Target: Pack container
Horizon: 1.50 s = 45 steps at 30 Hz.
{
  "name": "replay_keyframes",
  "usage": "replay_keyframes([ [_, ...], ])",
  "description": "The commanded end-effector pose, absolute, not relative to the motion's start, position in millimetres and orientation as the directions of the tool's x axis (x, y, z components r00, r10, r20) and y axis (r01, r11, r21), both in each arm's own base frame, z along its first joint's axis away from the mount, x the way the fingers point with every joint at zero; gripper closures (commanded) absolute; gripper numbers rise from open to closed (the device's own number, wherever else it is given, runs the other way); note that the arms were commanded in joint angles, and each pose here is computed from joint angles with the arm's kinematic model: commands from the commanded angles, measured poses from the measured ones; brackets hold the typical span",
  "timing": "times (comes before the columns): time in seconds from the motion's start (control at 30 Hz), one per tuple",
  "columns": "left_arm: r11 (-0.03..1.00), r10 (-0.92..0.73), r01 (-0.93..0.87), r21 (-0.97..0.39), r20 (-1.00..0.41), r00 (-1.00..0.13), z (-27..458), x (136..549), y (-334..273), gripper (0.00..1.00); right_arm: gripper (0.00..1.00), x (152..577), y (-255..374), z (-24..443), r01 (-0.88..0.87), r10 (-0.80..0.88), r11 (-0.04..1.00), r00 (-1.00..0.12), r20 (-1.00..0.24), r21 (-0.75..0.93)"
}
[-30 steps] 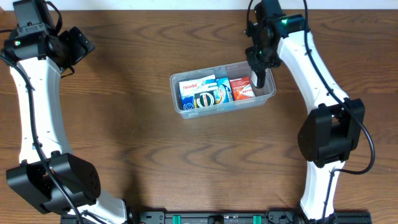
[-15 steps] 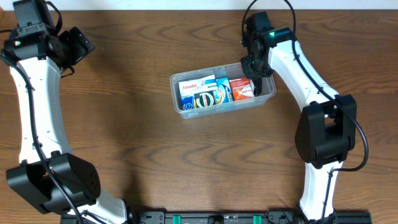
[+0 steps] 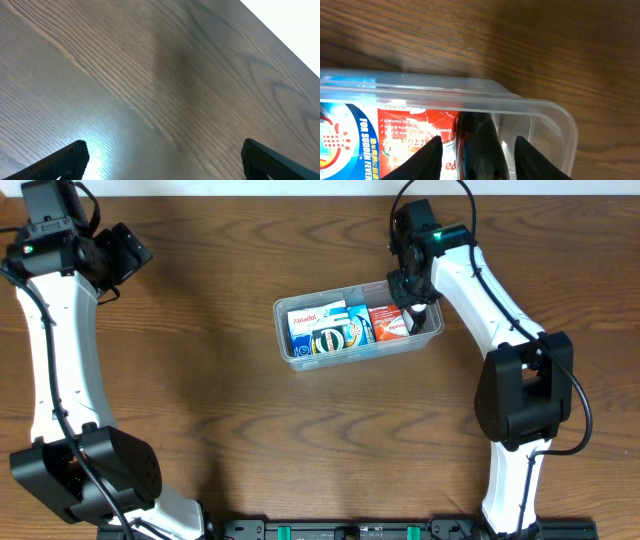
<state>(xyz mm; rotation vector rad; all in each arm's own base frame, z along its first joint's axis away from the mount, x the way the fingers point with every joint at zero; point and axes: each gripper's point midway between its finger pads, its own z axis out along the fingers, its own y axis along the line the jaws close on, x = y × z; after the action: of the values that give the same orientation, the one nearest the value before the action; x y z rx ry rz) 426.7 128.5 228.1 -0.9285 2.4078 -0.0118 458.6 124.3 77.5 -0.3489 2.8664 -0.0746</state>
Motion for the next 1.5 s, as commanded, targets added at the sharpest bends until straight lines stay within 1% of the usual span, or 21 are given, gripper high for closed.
replay_keyframes([
  [0.0,0.761,-0.619,-0.622,-0.185,-0.495,-0.61,227.2,425.4,131.3,0.02,0.54,457.8,131.0,109.9,-0.24,-0.253,0.968,-0.916,-0.312,-0.08],
  [0.27,0.761,-0.619,-0.622,-0.185,-0.495,-0.61,227.2,425.4,131.3,0.02,0.49,455.0,121.6,192.8,-0.223,-0.234,0.971,-0.844,-0.483,-0.081],
  [0.3,0.761,-0.619,-0.622,-0.185,-0.495,-0.61,227.2,425.4,131.3,0.02,0.49,452.7,122.0,200.5,-0.225,-0.231,0.972,-0.837,-0.496,-0.072],
  [0.33,0.761,-0.619,-0.621,-0.185,-0.495,-0.61,227.3,425.5,131.3,0.02,0.46,448.9,124.3,207.5,-0.233,-0.229,0.971,-0.832,-0.505,-0.055],
  [0.4,0.761,-0.619,-0.621,-0.185,-0.495,-0.61,227.3,425.5,131.3,0.02,0.45,439.9,134.2,214.1,-0.268,-0.233,0.963,-0.831,-0.506,-0.003],
  [0.5,0.761,-0.619,-0.622,-0.185,-0.495,-0.61,227.2,425.4,131.3,0.02,0.6,424.2,153.8,211.0,-0.336,-0.26,0.938,-0.842,-0.473,0.081],
  [0.53,0.761,-0.619,-0.622,-0.185,-0.495,-0.61,227.2,425.4,131.3,0.02,0.69,418.7,161.6,209.1,-0.371,-0.284,0.922,-0.84,-0.463,0.107],
  [0.6,0.761,-0.619,-0.622,-0.185,-0.495,-0.61,227.2,425.4,131.3,0.02,0.89,402.6,185.5,204.2,-0.496,-0.385,0.853,-0.807,-0.448,0.161],
  [0.67,0.761,-0.619,-0.621,-0.185,-0.495,-0.61,227.3,425.5,131.3,0.02,0.99,388.2,203.2,198.6,-0.597,-0.482,0.784,-0.757,-0.442,0.168],
  [0.77,0.761,-0.619,-0.622,-0.185,-0.495,-0.61,227.2,425.4,131.3,0.02,0.99,368.4,220.3,188.2,-0.707,-0.606,0.693,-0.676,-0.418,0.139],
  [0.87,0.761,-0.619,-0.622,-0.185,-0.495,-0.61,227.2,425.4,131.3,0.02,0.99,346.3,241.8,179.8,-0.824,-0.724,0.552,-0.55,-0.416,0.129],
  [0.9,0.761,-0.618,-0.622,-0.185,-0.496,-0.61,227.3,425.4,131.4,0.02,0.99,337.8,251.0,177.9,-0.863,-0.758,0.488,-0.494,-0.426,0.132],
  [1.03,0.761,-0.619,-0.622,-0.185,-0.495,-0.61,227.2,425.4,131.3,0.02,0.99,295.6,286.1,165.8,-0.974,-0.852,0.175,-0.222,-0.475,0.141],
  [1.07,0.761,-0.619,-0.622,-0.185,-0.495,-0.61,227.2,425.4,131.3,0.02,0.99,288.0,291.4,160.8,-0.983,-0.863,0.126,-0.175,-0.475,0.134],
  [1.23,0.761,-0.619,-0.622,-0.185,-0.495,-0.61,227.2,425.4,131.3,0.02,0.99,256.3,310.2,134.7,-0.992,-0.885,-0.041,-0.017,-0.465,0.115],
  [1.47,0.761,-0.619,-0.622,-0.185,-0.495,-0.61,227.2,425.4,131.3,0.02,0.99,241.5,335.1,109.2,-0.991,-0.865,-0.117,0.07,-0.497,0.064],
])
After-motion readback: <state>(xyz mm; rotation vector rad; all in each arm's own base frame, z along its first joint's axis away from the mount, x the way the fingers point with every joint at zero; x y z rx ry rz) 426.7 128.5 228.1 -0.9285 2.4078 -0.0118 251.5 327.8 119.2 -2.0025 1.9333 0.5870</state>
